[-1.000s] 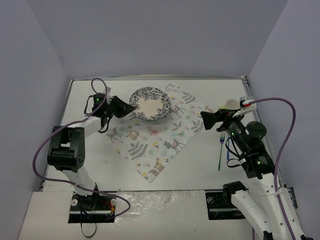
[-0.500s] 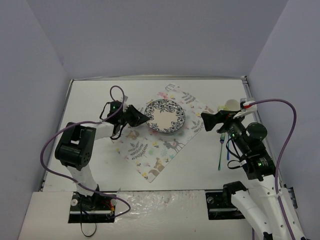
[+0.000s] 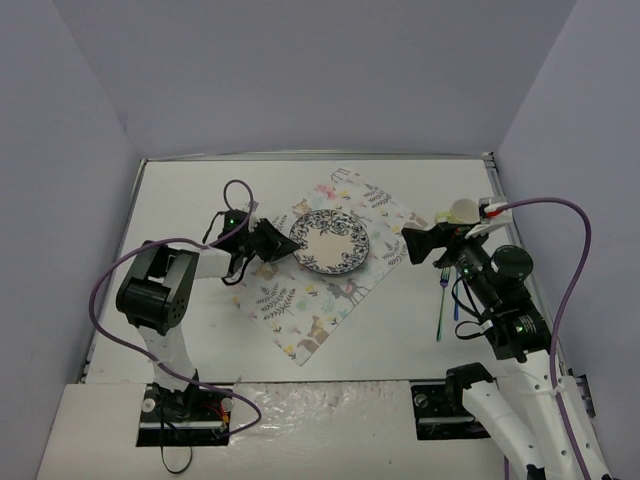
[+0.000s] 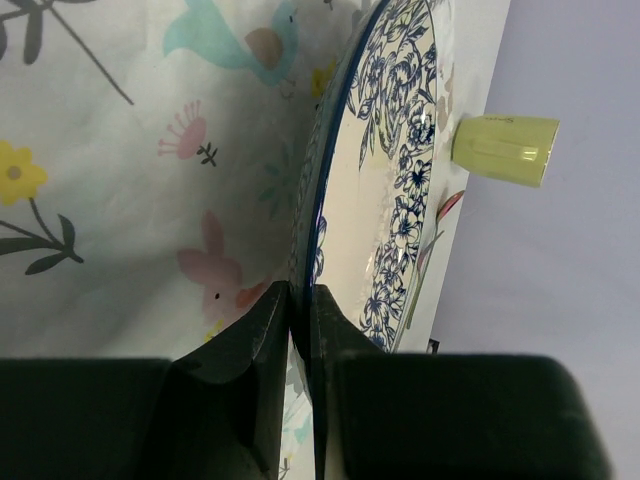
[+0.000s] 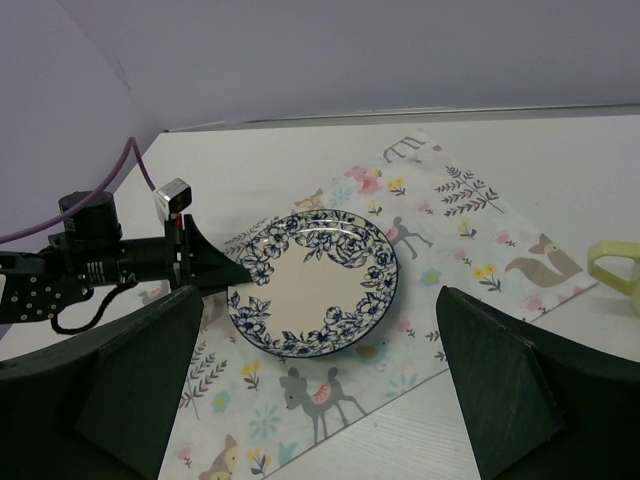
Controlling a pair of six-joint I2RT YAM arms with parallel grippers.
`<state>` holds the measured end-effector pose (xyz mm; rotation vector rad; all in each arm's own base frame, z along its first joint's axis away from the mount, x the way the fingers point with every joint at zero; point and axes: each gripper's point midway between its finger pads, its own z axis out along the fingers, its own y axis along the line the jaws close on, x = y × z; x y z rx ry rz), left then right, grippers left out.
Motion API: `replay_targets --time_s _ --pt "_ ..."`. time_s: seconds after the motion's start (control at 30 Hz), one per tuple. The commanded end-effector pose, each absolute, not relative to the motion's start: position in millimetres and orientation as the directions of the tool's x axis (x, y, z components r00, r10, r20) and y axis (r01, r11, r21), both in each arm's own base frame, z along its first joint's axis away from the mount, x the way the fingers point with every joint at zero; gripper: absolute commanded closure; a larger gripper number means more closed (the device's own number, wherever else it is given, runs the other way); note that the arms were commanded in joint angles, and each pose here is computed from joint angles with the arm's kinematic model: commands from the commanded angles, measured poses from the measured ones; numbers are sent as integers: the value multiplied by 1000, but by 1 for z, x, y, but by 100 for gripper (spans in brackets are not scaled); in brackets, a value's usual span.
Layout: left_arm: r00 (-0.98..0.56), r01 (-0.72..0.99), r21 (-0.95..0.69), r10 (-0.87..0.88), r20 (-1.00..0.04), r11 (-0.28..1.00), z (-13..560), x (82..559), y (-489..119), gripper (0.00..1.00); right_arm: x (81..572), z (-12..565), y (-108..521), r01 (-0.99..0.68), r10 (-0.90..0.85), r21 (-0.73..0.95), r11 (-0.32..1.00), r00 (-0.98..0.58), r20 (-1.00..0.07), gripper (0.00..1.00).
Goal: Set the dinner table for one person
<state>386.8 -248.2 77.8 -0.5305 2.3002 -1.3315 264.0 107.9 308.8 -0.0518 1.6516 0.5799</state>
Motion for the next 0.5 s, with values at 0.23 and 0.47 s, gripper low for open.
replay_targets --time_s 0.23,0.47 --pt "-825 58 -906 -490 -280 419 104 396 -260 92 264 321 105 -362 297 317 876 -112 -948 0" --pt "-831 -5 -904 -505 -233 427 87 390 -256 55 261 319 101 -350 292 312 883 -110 -950 0"
